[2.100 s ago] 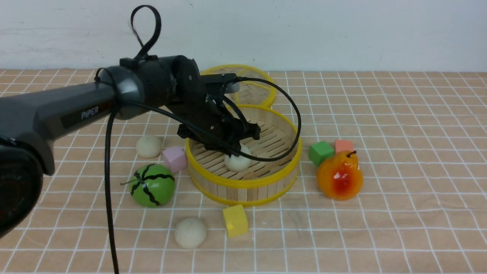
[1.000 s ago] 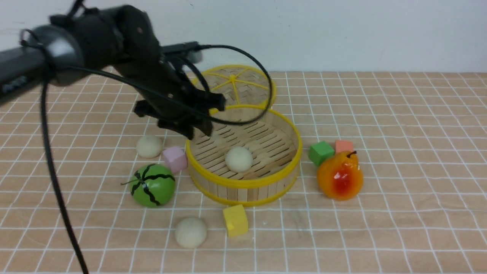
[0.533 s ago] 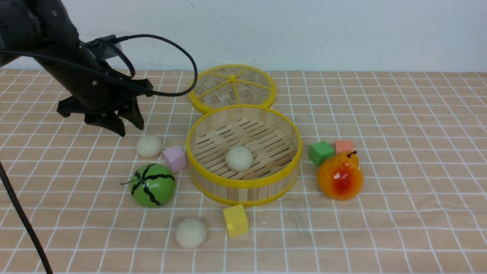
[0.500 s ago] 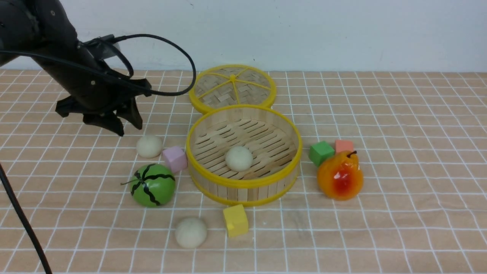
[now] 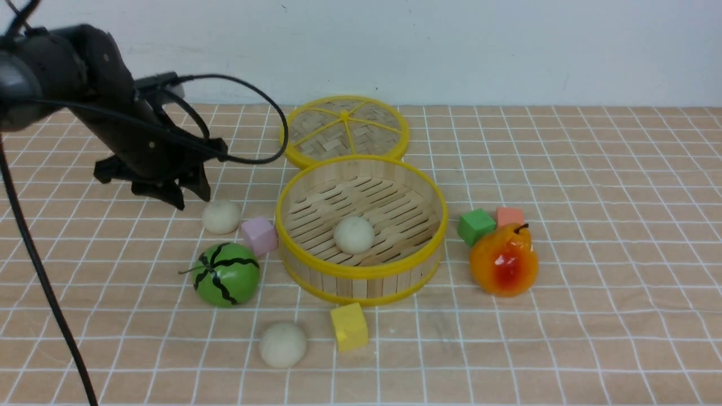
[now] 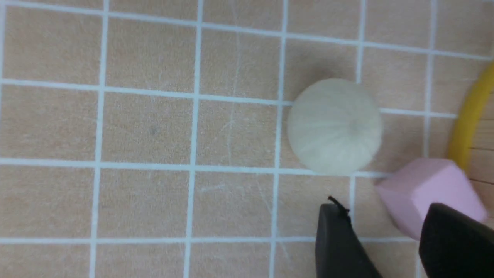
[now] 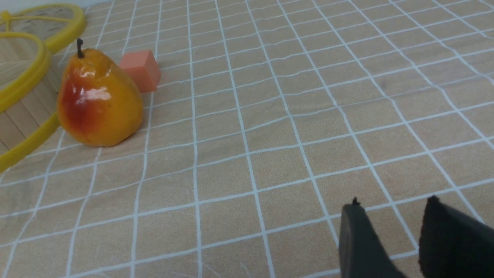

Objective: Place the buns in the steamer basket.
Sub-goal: Use the left arm to grab a steamed stuffed bun

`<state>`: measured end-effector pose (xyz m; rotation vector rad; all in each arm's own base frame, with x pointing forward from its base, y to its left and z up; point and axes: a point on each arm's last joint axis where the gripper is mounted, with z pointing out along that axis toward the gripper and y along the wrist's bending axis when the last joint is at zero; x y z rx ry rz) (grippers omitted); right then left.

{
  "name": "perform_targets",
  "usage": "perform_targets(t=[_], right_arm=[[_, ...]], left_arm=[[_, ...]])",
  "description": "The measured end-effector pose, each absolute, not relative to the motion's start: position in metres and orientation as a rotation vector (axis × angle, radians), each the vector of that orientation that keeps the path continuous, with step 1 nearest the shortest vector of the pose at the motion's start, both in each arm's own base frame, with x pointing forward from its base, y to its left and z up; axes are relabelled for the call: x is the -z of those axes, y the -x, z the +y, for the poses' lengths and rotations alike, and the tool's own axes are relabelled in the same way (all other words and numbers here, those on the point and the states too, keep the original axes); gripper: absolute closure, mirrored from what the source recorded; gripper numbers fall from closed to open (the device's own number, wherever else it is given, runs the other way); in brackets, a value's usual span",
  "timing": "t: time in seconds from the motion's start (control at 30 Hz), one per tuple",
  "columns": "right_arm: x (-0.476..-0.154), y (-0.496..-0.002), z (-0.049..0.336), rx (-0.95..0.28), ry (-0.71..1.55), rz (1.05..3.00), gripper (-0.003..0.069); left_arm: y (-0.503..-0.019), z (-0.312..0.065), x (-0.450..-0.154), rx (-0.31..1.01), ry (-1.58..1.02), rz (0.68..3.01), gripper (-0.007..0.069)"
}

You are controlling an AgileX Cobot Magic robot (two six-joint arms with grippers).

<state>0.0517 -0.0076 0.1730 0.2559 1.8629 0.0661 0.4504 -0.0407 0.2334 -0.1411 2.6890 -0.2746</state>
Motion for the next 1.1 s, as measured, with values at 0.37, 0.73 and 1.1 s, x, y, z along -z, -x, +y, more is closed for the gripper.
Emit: perform_targets(t=[0.37, 0.73, 1.1], right_arm=[[-0.173, -0.052, -0.008, -0.066, -0.256, 1.863, 0.0418], [-0.173, -0.052, -0.008, -0.066, -0.256, 1.863, 0.0418], [-0.173, -0.052, -0.008, -0.066, -0.256, 1.863, 0.0418]], left_arm=[[-0.47, -0.043, -0.199, 0.309, 0.179, 2.631, 0.0323], [-0.476, -0.051, -0.195, 0.324, 0.076, 2.581, 0.0323], [-0.477, -0.052, -0.183, 0.324, 0.125, 2.606, 0.0459]])
